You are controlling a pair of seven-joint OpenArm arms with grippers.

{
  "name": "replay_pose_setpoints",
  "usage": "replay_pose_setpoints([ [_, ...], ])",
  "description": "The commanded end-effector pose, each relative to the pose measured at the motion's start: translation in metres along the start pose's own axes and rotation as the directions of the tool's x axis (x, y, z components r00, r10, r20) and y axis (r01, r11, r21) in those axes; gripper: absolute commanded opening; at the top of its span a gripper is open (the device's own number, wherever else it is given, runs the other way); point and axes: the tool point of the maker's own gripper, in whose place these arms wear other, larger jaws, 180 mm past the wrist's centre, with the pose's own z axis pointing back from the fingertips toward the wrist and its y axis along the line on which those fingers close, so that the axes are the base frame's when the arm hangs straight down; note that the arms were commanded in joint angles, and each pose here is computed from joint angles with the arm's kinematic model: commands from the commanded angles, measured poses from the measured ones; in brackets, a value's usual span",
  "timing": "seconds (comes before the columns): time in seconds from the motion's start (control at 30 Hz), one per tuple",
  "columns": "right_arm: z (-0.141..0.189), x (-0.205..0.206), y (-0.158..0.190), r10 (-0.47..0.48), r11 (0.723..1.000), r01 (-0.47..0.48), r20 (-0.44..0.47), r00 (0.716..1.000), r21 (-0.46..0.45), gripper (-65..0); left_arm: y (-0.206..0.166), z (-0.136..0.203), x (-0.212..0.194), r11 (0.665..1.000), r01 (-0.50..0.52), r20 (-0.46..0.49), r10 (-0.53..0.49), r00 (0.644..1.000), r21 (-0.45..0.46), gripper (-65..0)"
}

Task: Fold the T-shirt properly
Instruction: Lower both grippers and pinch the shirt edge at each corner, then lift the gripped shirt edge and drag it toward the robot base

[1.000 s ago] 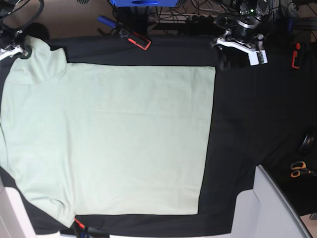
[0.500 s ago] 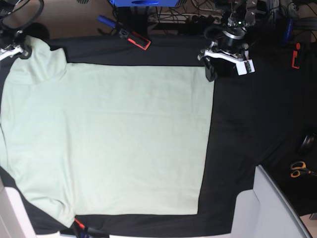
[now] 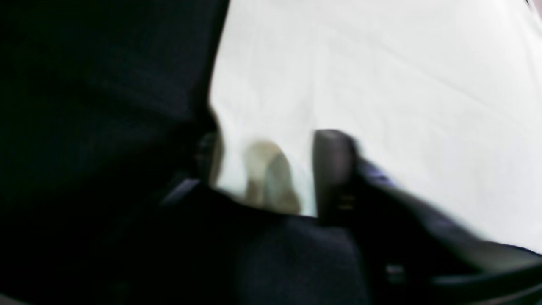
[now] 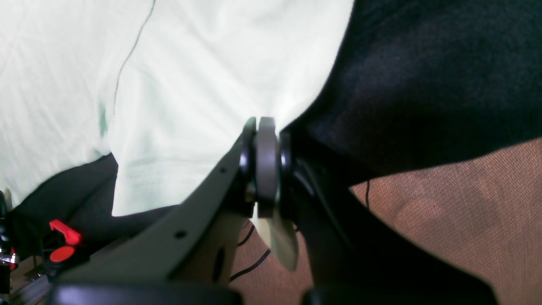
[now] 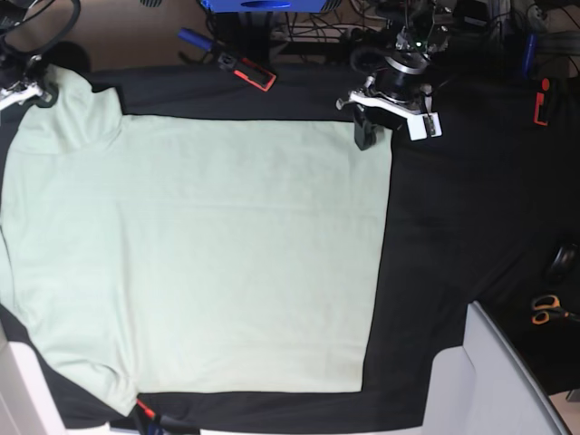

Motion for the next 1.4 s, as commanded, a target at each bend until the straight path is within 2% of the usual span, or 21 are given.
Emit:
replay_pose_setpoints([
  [0.0,0.006,0.014,-0.003,0.024,1.0,-0.024,0.033,0.999,-0.005,-64.9,0.0,0.005,-0.019,1.0,-0.008,-0.077,0.008,0.997,0.004,-49.5],
  [0.07,0.006,0.014,-0.003,0.024,1.0,-0.024,0.033,0.999,-0.005,-64.9,0.001,0.006,-0.02,1.0,-0.008,-0.079,0.009,0.997,0.006,-56.4],
  [0.23,0.006,0.014,-0.003,0.024,1.0,-0.024,0.03,0.999,-0.005,-64.9,0.002,0.006,-0.02,1.0,-0.01,-0.079,0.011,0.997,0.01,-59.0],
  [0.33,0.006,0.011,-0.004,0.023,1.0,-0.023,0.023,0.999,-0.007,-64.9,0.003,0.006,-0.019,1.0,-0.01,-0.077,0.011,0.997,0.013,-65.0],
  [0.5,0.013,0.011,-0.008,0.042,0.999,-0.042,0.023,0.999,-0.026,-64.9,0.004,0.01,-0.019,1.0,-0.01,-0.072,0.012,0.997,0.018,-65.0],
  [0.63,0.024,0.02,-0.009,0.087,0.995,-0.085,0.042,0.995,-0.051,-64.9,0.022,0.022,-0.013,0.997,-0.022,-0.05,0.025,0.998,0.068,-65.0],
  [0.87,0.035,0.024,-0.005,0.144,0.987,-0.144,-0.004,0.99,-0.075,-64.9,0.043,0.044,0.008,0.992,-0.023,0.005,0.022,1.0,0.121,-65.0],
  [1.1,0.043,0.011,-0.008,0.156,0.983,-0.162,-0.076,0.985,-0.091,-64.9,0.047,0.055,-0.001,0.991,-0.019,-0.017,0.021,1.0,0.134,-65.0],
  [1.37,0.051,0.02,-0.003,0.2,0.972,-0.208,-0.08,0.976,-0.108,-64.9,0.032,0.058,0.015,0.995,-0.021,0.024,0.019,1.0,0.099,-65.0],
])
